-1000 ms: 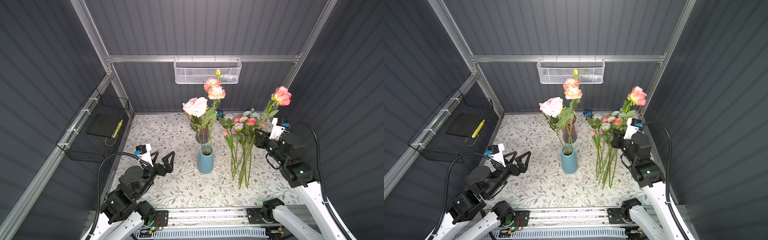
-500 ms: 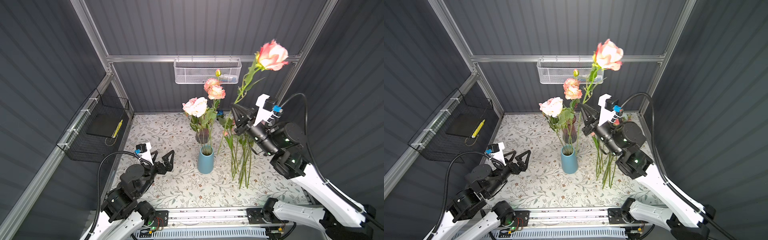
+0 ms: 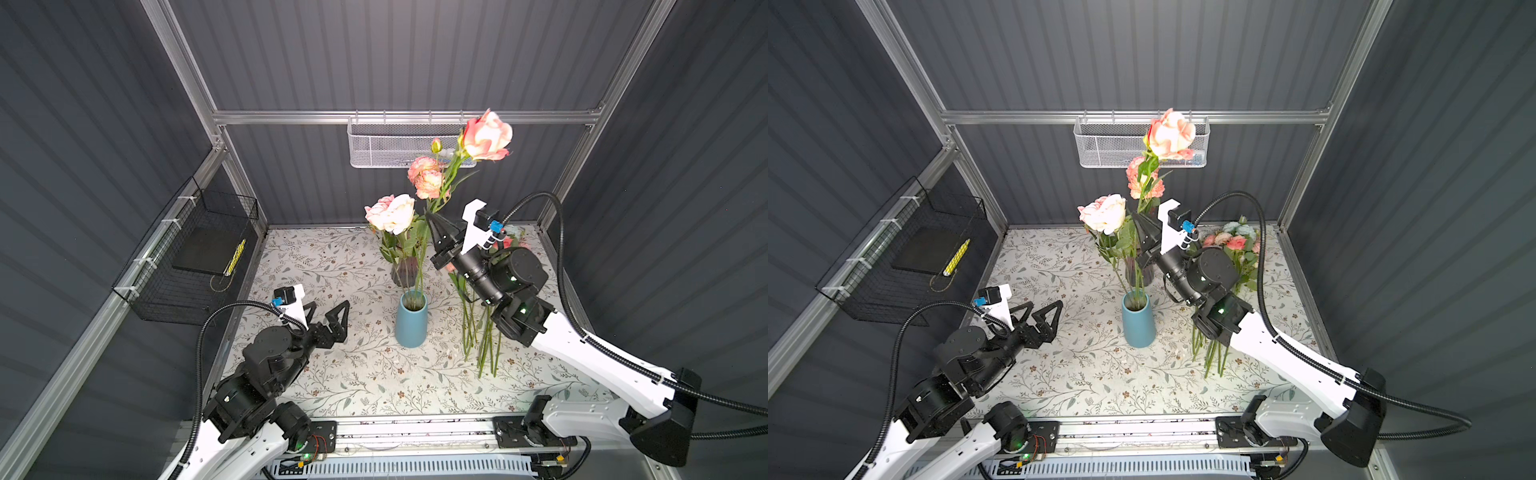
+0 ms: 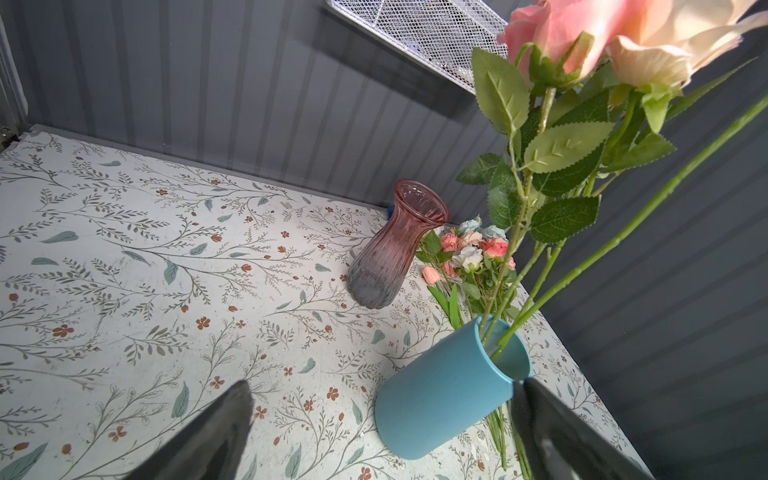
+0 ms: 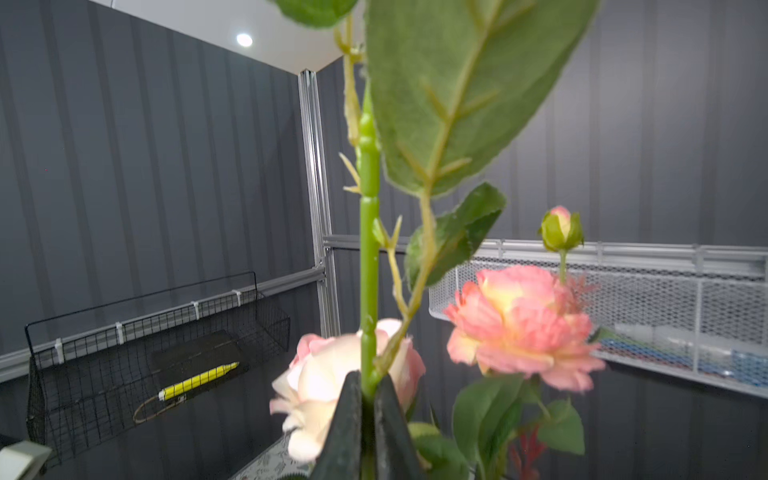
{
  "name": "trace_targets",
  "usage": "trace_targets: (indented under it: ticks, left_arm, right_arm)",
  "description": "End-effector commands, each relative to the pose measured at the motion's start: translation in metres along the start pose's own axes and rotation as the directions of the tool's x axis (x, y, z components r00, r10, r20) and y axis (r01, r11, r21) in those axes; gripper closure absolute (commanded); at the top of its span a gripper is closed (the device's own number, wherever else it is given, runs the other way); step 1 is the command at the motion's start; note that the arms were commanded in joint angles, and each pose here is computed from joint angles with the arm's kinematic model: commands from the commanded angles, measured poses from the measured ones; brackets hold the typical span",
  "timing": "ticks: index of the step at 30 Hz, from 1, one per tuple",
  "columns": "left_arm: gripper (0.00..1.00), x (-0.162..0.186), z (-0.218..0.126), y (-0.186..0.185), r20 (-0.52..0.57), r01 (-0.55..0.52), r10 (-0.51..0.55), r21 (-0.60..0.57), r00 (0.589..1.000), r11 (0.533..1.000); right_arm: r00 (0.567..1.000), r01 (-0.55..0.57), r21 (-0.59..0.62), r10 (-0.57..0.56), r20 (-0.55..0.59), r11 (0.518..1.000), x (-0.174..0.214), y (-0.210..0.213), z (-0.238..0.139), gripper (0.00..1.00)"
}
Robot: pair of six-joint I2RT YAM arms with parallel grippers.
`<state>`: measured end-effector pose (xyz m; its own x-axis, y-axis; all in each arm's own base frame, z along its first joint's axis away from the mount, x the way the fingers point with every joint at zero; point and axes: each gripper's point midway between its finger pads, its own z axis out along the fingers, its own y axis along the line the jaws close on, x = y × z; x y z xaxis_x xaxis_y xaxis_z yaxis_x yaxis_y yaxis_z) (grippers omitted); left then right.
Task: Arrange the flowers into the vase
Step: 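Lower the pink rose into the teal vase and open the right gripper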
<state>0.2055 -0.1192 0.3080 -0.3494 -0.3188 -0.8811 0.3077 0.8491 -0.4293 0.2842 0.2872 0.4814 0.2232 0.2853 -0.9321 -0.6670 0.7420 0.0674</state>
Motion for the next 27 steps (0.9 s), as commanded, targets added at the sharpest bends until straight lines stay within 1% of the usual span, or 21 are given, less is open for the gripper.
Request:
trace_targets:
  ticks: [1,3,4,6,7,8,13,16,20,25,27]
  left_arm:
    - [0.00,-0.009,-0.001,-0.005,0.022,0.017,-0.017,0.014,1.000,1.000]
    - [0.00,-0.009,0.001,-0.007,0.017,0.015,-0.015,0.018,1.000,1.000]
    - [0.00,-0.009,0.002,-0.008,0.014,0.013,-0.013,0.019,1.000,1.000]
    - [0.00,-0.009,0.003,-0.009,0.013,0.013,-0.013,0.026,1.000,1.000]
    - [0.00,-0.009,0.004,-0.010,0.014,0.014,-0.014,0.028,1.000,1.000]
    - [0.00,-0.009,0.005,-0.011,0.015,0.014,-0.014,0.030,1.000,0.999]
    - [0.00,-0.008,0.008,-0.013,0.009,0.014,-0.014,0.039,1.000,0.999]
    - [0.00,-0.007,0.007,-0.013,0.010,0.009,-0.009,0.041,1.000,0.999]
    - [0.00,-0.009,0.006,-0.012,0.016,-0.003,0.002,0.037,1.000,0.999]
    - [0.00,-0.008,0.007,-0.011,0.019,-0.010,0.009,0.032,1.000,0.999]
    - [0.00,-0.008,0.006,-0.010,0.021,-0.014,0.013,0.031,1.000,0.999]
  right_arm:
    - [0.999,-0.039,0.009,0.039,-0.001,0.999,0.015,0.001,-0.012,1.00]
    - [0.997,-0.056,0.009,0.057,-0.050,0.998,0.032,0.002,-0.018,0.99]
    - [0.995,-0.072,0.011,0.073,-0.071,0.997,0.039,0.002,-0.022,0.89]
    - [0.989,-0.103,0.020,0.104,-0.102,0.995,0.049,0.001,-0.029,0.65]
    - [0.985,-0.111,0.018,0.112,-0.130,0.994,0.058,0.001,-0.031,0.58]
    - [0.985,-0.120,0.014,0.121,-0.121,0.993,0.048,0.001,-0.037,0.54]
    - [0.969,-0.153,0.035,0.157,-0.193,0.988,0.055,-0.003,-0.059,0.46]
    - [0.959,-0.170,0.060,0.179,-0.221,0.984,0.062,-0.009,-0.082,0.43]
    - [0.939,-0.173,0.118,0.200,-0.280,0.978,0.078,-0.021,-0.117,0.42]
    - [0.903,-0.133,0.251,0.222,-0.369,0.959,0.123,-0.049,-0.153,0.42]
    - [0.879,-0.130,0.331,0.263,-0.398,0.935,0.147,-0.068,-0.164,0.43]
